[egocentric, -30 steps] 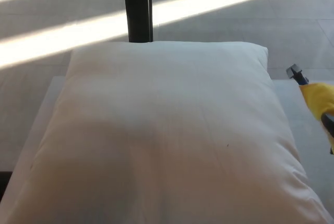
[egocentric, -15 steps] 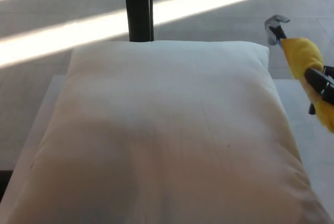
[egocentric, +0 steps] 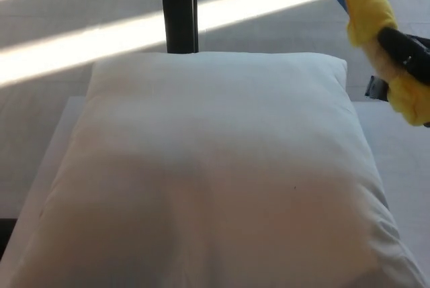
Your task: A hammer is kept on the right hand side and a pillow is kept on the left hand side on the desk infront of the robot and the robot uses its right hand to pick up the hammer and makes a downward swinging motion to hit the pillow
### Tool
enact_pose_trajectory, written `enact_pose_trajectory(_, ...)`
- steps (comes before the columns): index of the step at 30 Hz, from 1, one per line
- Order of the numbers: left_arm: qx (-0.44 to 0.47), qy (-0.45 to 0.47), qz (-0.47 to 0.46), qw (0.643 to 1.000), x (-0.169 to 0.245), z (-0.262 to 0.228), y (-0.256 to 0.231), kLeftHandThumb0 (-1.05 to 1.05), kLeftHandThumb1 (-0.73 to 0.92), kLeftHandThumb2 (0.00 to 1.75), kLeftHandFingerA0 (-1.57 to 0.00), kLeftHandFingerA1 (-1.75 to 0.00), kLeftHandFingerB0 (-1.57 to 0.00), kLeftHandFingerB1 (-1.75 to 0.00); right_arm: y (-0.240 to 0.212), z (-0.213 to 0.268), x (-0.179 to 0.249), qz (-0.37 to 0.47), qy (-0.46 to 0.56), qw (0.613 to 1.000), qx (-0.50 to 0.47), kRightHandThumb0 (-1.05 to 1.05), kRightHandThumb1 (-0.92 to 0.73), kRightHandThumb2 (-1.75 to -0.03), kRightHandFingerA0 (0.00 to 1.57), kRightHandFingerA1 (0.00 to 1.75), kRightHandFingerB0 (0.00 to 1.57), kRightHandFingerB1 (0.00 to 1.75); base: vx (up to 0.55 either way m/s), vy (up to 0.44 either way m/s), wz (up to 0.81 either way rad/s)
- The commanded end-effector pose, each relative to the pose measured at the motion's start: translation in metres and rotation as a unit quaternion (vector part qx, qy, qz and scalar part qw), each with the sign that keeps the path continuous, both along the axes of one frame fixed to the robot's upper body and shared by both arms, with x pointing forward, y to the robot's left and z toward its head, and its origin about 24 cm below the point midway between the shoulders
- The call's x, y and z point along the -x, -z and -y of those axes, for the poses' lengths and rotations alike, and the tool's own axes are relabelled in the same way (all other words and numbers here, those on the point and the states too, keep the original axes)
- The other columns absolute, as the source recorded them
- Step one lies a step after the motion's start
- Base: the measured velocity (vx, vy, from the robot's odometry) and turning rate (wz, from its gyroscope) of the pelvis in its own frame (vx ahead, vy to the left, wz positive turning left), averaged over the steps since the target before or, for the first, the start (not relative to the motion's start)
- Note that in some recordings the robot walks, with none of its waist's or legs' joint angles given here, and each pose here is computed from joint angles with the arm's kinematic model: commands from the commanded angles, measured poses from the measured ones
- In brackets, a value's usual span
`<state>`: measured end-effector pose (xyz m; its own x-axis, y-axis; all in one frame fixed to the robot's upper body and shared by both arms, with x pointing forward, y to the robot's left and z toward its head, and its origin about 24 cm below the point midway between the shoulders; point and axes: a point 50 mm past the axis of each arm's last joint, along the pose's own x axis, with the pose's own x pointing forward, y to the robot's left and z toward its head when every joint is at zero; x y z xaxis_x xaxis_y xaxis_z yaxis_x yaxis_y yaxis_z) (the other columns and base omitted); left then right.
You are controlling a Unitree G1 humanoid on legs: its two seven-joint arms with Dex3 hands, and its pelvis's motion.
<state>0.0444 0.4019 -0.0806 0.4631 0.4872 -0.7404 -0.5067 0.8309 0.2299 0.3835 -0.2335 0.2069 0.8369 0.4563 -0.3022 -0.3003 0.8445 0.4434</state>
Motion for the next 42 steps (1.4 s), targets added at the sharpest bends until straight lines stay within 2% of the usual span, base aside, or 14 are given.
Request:
enact_pose_trajectory(1,0.028,-0.044,0.063,0.997,-0.017,-0.012,-0.012,-0.62,0.73,0.62,-0.63,-0.5,-0.55,-0.43,-0.03,-0.003,0.008,0.03,-0.065,0.996,-0.055,-0.33,-0.68,-1.04,1.07,1.75,0.78,1.64,0.0,0.0,0.0)
enact_pose_trajectory(3,0.035,-0.044,0.077,0.995,-0.022,-0.012,-0.014,-0.62,0.72,0.62,-0.6,-0.51,-0.54,-0.44,-0.03,-0.003,0.009,0.029,-0.066,0.996,-0.049,-0.34,-0.67,-1.04,1.07,1.75,0.77,1.64,0.0,0.0,0.0)
enact_pose_trajectory(9,0.052,-0.019,0.103,0.993,-0.043,-0.007,-0.015,-0.62,0.73,0.62,-0.71,-0.62,-0.62,-0.5,-0.034,0.003,0.012,0.033,-0.075,0.996,-0.044,-0.33,-0.65,-1.13,1.08,1.75,0.76,1.71,0.0,0.0,0.0)
enact_pose_trajectory(14,0.053,0.008,0.093,0.994,-0.042,-0.005,-0.015,-0.64,0.75,0.62,-0.59,-0.64,-0.54,-0.51,-0.02,0.007,0.014,0.027,-0.085,0.995,-0.036,-0.36,-0.66,-1.12,1.07,1.75,0.78,1.68,0.0,0.0,0.0)
enact_pose_trajectory(17,0.053,0.004,0.092,0.994,-0.039,-0.006,-0.014,-0.67,0.74,0.62,-0.58,-0.65,-0.55,-0.51,0.014,0.003,0.017,-0.002,-0.112,0.994,0.012,-0.31,-0.62,-1.08,1.02,1.75,0.81,1.64,0.0,0.0,0.0)
enact_pose_trajectory(18,0.056,-0.003,0.092,0.994,-0.039,-0.006,-0.014,-0.66,0.74,0.62,-0.56,-0.63,-0.54,-0.5,0.021,0.001,0.017,-0.013,-0.121,0.992,0.018,-0.33,-0.65,-1.01,1.02,1.75,0.71,1.75,0.0,0.0,0.0)
enact_pose_trajectory(19,0.057,-0.008,0.092,0.994,-0.038,-0.007,-0.014,-0.66,0.73,0.62,-0.56,-0.63,-0.55,-0.5,0.032,-0.001,0.019,-0.034,-0.123,0.991,0.031,-0.33,-0.62,-1.07,1.02,1.75,0.82,1.61,0.0,0.0,0.0)
enact_pose_trajectory(22,0.055,-0.011,0.091,0.994,-0.037,-0.008,-0.015,-0.66,0.73,0.61,-0.59,-0.62,-0.57,-0.5,0.07,-0.006,0.027,-0.107,-0.128,0.985,0.043,-0.31,-0.67,-1.03,1.01,1.75,0.83,1.53,0.0,0.0,0.0)
enact_pose_trajectory(24,0.056,-0.003,0.091,0.994,-0.038,-0.008,-0.016,-0.65,0.74,0.62,-0.6,-0.63,-0.58,-0.51,0.104,-0.008,0.037,-0.135,-0.146,0.978,0.063,-0.29,-0.61,-1.15,1.06,1.75,0.8,1.75,0.0,0.0,0.0)
enact_pose_trajectory(27,0.054,-0.002,0.087,0.995,-0.038,-0.008,-0.016,-0.65,0.73,0.62,-0.62,-0.63,-0.58,-0.51,0.137,-0.011,0.048,-0.163,-0.166,0.97,0.067,-0.3,-0.55,-1.18,1.08,1.75,0.8,1.75,0.0,0.0,0.0)
enact_pose_trajectory(31,0.059,0.005,0.086,0.995,-0.042,-0.006,-0.015,-0.66,0.74,0.62,-0.59,-0.64,-0.54,-0.5,0.169,-0.012,0.061,-0.218,-0.148,0.961,0.082,-0.33,-0.63,-1.12,1.05,1.75,0.77,1.75,0.0,0.0,0.0)
enact_pose_trajectory(35,0.058,0.004,0.086,0.995,-0.04,-0.007,-0.015,-0.64,0.74,0.63,-0.61,-0.67,-0.56,-0.53,0.216,-0.001,0.087,-0.286,-0.139,0.934,0.164,-0.31,-0.63,-1.13,1.08,1.75,0.77,1.75,0.0,0.0,0.0)
enact_pose_trajectory(38,0.058,0.001,0.085,0.995,-0.038,-0.007,-0.015,-0.64,0.74,0.62,-0.6,-0.67,-0.55,-0.52,0.222,0.003,0.091,-0.295,-0.139,0.929,0.177,-0.31,-0.56,-1.27,1.07,1.75,0.71,1.75,0.0,0.0,0.0)
enact_pose_trajectory(42,0.059,-0.001,0.077,0.995,-0.034,-0.006,-0.013,-0.64,0.75,0.62,-0.56,-0.62,-0.5,-0.49,0.21,0.002,0.079,-0.279,-0.136,0.935,0.171,-0.34,-0.61,-1.15,1.05,1.75,0.75,1.75,0.0,0.0,0.0)
